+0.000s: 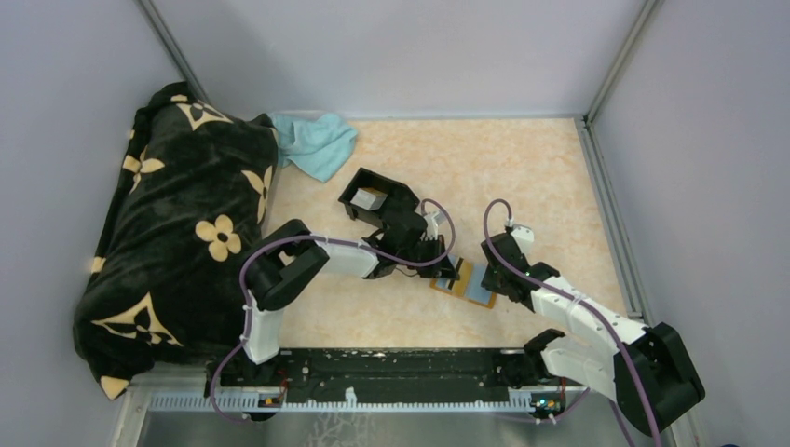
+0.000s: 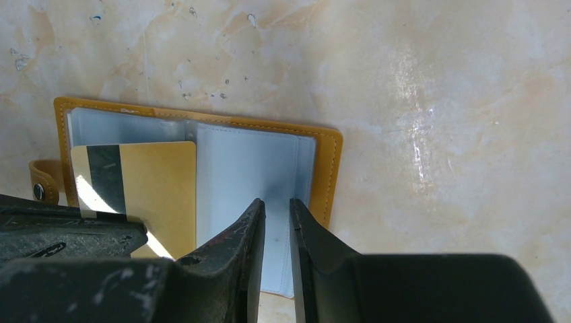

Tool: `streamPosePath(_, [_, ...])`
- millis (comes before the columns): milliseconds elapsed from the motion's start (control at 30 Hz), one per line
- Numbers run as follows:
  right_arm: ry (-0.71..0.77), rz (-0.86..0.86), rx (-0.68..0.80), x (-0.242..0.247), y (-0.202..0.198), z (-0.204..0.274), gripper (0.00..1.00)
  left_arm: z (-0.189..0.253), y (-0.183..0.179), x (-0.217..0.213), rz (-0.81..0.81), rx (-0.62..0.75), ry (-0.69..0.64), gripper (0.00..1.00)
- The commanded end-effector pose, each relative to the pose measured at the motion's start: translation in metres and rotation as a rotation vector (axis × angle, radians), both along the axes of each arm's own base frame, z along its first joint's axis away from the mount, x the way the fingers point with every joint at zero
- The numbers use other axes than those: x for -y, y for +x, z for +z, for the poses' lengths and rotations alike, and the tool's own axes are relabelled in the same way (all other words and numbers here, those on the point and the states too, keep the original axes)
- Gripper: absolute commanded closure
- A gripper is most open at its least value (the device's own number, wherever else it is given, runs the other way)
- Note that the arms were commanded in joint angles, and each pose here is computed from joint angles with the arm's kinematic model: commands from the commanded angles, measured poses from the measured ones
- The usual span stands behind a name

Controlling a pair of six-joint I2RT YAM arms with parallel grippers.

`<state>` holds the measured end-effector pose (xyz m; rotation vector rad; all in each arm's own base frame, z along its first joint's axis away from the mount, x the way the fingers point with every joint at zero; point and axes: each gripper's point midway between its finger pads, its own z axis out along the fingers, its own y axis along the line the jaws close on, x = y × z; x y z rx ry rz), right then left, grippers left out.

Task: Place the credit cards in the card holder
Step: Insert the credit card into the card holder.

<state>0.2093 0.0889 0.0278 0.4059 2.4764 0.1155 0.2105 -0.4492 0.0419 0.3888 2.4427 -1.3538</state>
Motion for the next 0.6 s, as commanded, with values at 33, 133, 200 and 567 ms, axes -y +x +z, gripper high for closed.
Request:
streamPosePath(33, [0.003, -0.024, 0.026, 0.0014, 0.0068, 0.0046, 0.79, -0.0092, 0.0030, 0.0011, -0.014, 0.000, 0.027, 1.00])
streamPosePath(133, [0.004, -0.024, 0.026, 0.0012, 0.0071, 0.0046, 0.79, -0.0103, 0.0033, 0.0008, -0.017, -0.006, 0.029, 1.00])
streamPosePath(200, [0.002, -0.024, 0.025, 0.0013, 0.0069, 0.0039, 0.79, -0.0114, 0.0035, 0.0007, -0.019, -0.010, 0.031, 1.00])
streamPosePath(567, [-0.006, -0.025, 0.015, 0.0022, 0.0063, 0.0003, 0.79, -0.0071, -0.0009, 0.0016, -0.064, -0.050, -0.042, 1.00])
